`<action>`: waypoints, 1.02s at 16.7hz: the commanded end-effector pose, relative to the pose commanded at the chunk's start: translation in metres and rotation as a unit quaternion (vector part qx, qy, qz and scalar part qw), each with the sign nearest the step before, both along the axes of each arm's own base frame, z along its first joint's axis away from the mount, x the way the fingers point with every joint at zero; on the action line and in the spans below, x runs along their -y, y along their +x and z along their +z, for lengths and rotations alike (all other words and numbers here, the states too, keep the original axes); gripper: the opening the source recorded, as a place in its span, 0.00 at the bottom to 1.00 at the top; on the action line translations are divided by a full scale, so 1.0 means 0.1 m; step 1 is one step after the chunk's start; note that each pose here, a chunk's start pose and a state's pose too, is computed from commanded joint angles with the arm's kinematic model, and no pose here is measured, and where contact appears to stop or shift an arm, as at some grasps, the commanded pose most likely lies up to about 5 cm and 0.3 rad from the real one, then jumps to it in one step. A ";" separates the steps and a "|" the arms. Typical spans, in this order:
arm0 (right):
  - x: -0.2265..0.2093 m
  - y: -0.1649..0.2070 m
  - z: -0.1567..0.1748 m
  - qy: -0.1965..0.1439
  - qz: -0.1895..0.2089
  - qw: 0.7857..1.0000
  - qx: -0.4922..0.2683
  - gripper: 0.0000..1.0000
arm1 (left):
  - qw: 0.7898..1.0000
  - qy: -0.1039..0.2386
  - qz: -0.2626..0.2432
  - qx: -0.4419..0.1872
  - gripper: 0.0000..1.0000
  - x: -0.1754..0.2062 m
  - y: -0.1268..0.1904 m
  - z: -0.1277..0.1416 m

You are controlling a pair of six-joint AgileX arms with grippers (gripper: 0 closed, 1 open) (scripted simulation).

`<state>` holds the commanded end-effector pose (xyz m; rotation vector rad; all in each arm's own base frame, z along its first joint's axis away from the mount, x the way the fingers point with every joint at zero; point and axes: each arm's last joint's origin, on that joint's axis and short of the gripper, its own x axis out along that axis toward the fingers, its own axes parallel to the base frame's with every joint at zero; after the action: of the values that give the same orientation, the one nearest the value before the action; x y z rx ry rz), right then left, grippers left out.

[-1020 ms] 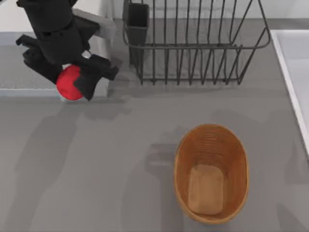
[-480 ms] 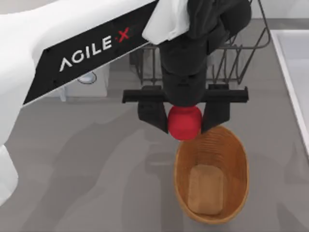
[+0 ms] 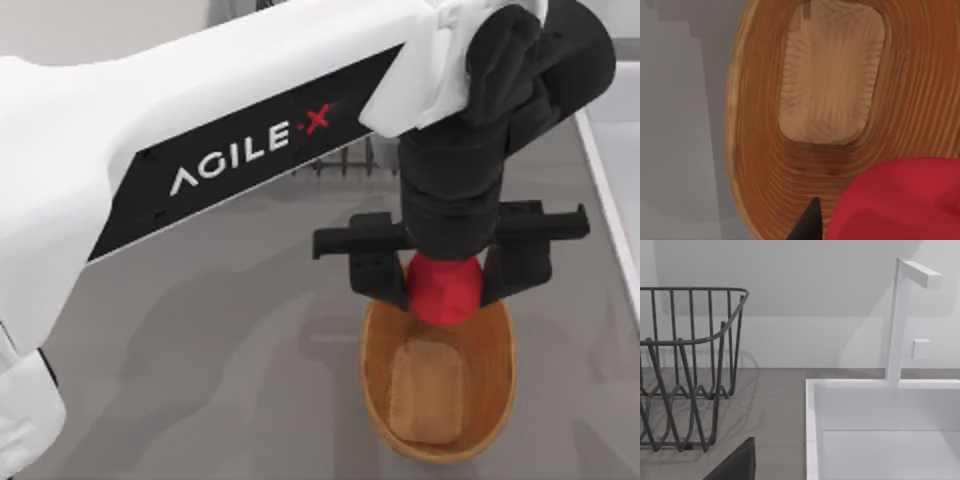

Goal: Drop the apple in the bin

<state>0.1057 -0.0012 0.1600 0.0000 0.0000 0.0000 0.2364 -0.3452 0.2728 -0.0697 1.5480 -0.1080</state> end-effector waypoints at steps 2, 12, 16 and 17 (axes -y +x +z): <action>0.00 0.00 0.00 0.000 0.000 1.000 0.000 1.00 | 1.000 0.000 0.001 0.000 0.00 -0.02 0.01 0.01; 0.00 0.00 0.00 0.000 0.000 1.000 0.000 1.00 | 1.000 0.000 0.001 0.000 0.00 0.06 0.02 -0.68; 0.00 0.00 0.00 0.000 0.000 1.000 0.000 1.00 | 1.000 0.000 0.000 0.000 0.00 0.06 0.01 -0.70; 0.00 0.00 0.00 0.000 0.000 1.000 0.000 1.00 | 1.000 0.000 0.000 0.000 0.08 0.06 0.01 -0.70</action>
<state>0.1057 -0.0012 0.1600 0.0000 0.0000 0.0000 0.2376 -0.3514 0.2030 -0.0697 1.5480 -0.1080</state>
